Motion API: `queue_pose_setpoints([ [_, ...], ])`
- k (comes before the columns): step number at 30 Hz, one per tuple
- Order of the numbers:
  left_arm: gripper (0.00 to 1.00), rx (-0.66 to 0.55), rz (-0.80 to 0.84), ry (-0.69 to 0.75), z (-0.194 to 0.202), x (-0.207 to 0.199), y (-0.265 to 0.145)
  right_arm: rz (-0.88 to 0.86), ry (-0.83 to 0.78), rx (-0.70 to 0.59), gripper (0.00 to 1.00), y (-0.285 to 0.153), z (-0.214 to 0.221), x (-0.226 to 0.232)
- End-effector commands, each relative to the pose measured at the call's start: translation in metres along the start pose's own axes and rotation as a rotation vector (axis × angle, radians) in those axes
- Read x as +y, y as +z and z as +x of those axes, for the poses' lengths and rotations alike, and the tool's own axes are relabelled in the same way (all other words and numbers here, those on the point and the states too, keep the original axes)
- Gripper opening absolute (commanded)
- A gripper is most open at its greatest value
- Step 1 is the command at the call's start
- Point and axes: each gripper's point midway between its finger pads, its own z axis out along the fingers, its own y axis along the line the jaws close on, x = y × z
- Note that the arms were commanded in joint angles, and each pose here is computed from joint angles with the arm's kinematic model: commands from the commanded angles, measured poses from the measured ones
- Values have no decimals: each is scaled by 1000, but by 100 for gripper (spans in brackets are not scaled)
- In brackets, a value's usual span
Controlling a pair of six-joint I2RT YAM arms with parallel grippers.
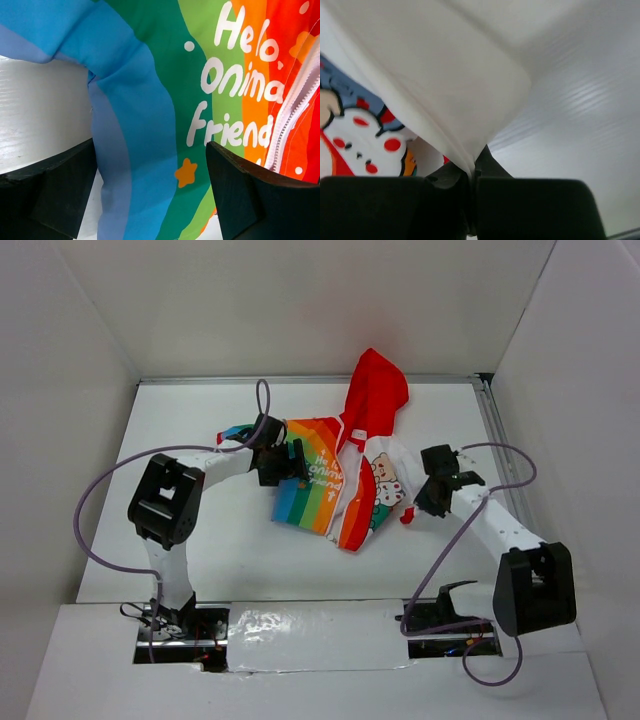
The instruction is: Zip up the jacket
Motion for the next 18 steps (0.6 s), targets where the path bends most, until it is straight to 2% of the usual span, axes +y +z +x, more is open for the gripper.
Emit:
queue_pose_setpoints([
  [1, 97, 6, 11, 5, 0, -3, 1, 136, 132, -169, 0, -8, -64, -22],
  [3, 97, -5, 16, 9, -3, -5, -1, 139, 134, -242, 0, -19, -105, -12],
  [4, 98, -5, 16, 9, -3, -5, -1, 80, 52, -264, 0, -27, -135, -2],
  [5, 98, -8, 17, 10, -4, -5, -1, 51, 5, -246, 1, -17, -147, 6],
  [6, 98, -9, 23, 16, -5, -7, -2, 36, -22, -234, 7, -12, -159, 6],
  [7, 98, -14, 27, 19, -8, -8, -3, 25, -16, -287, 27, -24, -197, 10],
  [8, 98, -15, 18, 18, -9, -6, -3, 143, -29, -248, 50, -6, -200, -7],
  [9, 98, -22, 12, 20, -11, -5, -4, 195, -26, -240, 68, -4, -208, -13],
  [10, 98, -29, 9, 26, -12, -5, -5, 217, -12, -277, 92, -13, -229, -12],
  [12, 99, -37, -3, 25, -14, -1, -6, 269, -35, -234, 100, -7, -221, -16],
  [13, 99, -42, -4, 20, -17, 0, -6, 248, -67, -229, 100, -7, -212, -5],
  [15, 99, -39, 16, 20, -18, -2, -7, 168, -85, -263, 100, -18, -204, 12],
  [16, 99, -33, 24, 22, -16, -3, -8, 95, -125, -266, 100, -24, -182, 33],
  [18, 99, -25, 56, 32, -13, -8, -12, -44, -106, -221, 100, -33, -153, 57],
])
